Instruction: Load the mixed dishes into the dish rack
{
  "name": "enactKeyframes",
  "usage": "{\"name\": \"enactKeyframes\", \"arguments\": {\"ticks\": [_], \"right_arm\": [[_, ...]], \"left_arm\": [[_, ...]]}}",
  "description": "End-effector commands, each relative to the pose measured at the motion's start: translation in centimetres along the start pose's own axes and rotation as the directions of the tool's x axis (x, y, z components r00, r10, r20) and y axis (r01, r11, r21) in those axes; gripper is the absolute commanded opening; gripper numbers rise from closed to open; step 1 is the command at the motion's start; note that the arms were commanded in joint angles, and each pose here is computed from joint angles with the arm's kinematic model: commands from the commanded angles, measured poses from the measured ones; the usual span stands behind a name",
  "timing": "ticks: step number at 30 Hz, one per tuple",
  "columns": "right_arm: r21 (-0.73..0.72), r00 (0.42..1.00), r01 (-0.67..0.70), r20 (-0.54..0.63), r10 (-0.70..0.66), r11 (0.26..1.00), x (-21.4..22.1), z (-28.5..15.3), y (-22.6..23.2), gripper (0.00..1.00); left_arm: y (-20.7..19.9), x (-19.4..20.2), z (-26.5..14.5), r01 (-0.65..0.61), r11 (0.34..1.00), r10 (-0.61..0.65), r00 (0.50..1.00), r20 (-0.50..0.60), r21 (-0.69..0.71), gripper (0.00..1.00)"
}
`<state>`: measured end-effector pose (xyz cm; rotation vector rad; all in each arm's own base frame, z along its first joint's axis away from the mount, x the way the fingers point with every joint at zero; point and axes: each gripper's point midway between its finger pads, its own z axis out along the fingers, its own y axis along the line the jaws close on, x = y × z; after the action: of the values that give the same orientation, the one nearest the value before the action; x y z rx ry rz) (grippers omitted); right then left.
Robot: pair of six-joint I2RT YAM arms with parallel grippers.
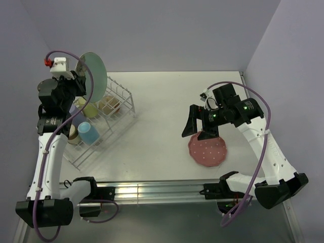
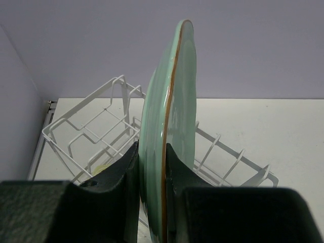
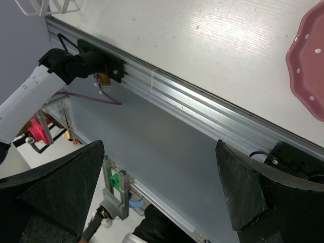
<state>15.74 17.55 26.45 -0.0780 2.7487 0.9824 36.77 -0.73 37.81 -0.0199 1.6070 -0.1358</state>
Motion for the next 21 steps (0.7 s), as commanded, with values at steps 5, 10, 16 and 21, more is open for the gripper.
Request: {"name": "enactKeyframes", "arguments": {"ticks": [5, 10, 16, 21], "right_arm": [[-0.034, 0.999, 0.043, 0.03, -0.042, 0.999, -0.9, -0.4, 1.1, 0.98], [-0.039, 0.999, 0.036, 0.029, -0.035, 0.999, -0.9, -0.3, 1.1, 0.98], [-0.049, 0.999, 0.025, 0.026, -0.024, 0.998, -0.9, 0.0, 1.1, 0.98], [-0.048, 0.999, 0.025, 0.024, -0.024, 0.999, -0.9, 0.0, 1.1, 0.98]], "left_arm": [[1.5, -9.4, -1.5, -0.081, 0.991, 0.106, 0.964, 0.242, -0.109, 0.0], [0.6, -11.7, -2.3, -0.128, 0.989, 0.144, 0.95, 0.276, -0.076, 0.0], [-1.7, -12.1, -2.6, -0.253, 0.967, 0.232, 0.931, 0.283, 0.04, 0.0], [-4.7, -10.9, -2.4, -0.317, 0.923, 0.253, 0.927, 0.277, 0.219, 0.0]]}}
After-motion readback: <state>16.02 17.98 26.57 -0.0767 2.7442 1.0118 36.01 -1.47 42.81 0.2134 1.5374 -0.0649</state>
